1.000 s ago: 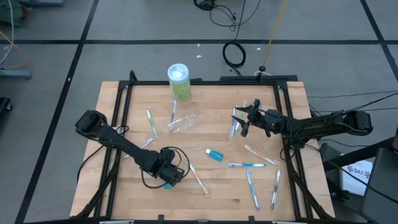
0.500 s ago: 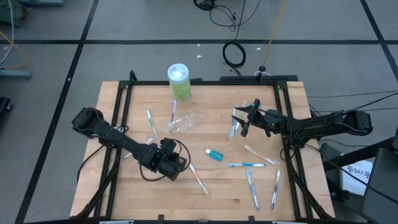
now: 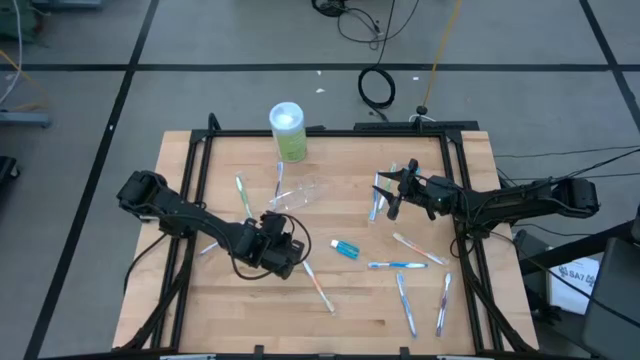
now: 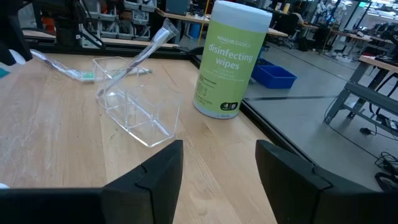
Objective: Pick & Place toothbrushing station
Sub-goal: Put the bottom blue mouthwash into the transparent organizer
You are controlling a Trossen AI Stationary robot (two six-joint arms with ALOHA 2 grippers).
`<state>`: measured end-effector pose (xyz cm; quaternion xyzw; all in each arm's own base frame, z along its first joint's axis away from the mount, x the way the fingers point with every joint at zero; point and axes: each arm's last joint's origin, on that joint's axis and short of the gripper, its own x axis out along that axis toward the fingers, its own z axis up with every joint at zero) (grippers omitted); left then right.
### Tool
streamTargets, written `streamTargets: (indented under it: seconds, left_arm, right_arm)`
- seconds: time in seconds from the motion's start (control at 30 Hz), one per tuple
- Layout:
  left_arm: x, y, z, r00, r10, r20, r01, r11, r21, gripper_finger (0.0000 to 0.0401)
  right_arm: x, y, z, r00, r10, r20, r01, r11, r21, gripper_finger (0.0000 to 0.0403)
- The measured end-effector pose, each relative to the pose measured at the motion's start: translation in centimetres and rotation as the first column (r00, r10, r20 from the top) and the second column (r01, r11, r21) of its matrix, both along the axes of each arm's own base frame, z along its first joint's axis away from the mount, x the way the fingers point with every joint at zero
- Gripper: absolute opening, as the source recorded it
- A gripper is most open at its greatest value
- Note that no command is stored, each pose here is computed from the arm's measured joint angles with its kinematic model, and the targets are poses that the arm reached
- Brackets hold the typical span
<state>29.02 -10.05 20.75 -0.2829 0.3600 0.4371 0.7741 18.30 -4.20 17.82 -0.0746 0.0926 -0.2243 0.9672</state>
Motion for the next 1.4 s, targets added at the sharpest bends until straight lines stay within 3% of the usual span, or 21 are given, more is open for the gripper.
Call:
streamTargets:
  seconds: [0.37,0.6,0.93,1.4]
  left_arm:
    - [0.4,1.2,0.2,0.999,0.023,0.026,-0.026,0.994,0.104,0.0113]
    - [1.3,2.2,0.6,0.996,0.018,0.088,-0.039,0.970,0.240,0.0113]
    - [4.1,4.1,2.0,0.987,-0.113,0.112,0.050,0.886,0.461,0.0113]
    - [4.5,7.0,2.4,0.999,-0.021,0.036,-0.005,0.799,0.602,0.0113]
  right_arm:
    - [0.0,0.0,0.0,1.000,-0.001,0.000,0.001,1.000,-0.001,0.0196]
    - [0.0,0.0,0.0,1.000,0.000,0.000,0.000,1.000,-0.001,0.0196]
    - [0.0,0.0,0.0,1.000,0.000,0.000,0.000,1.000,-0.001,0.0196]
    - [0.0,0.0,0.1,1.000,0.002,0.002,-0.002,1.000,-0.020,0.0196]
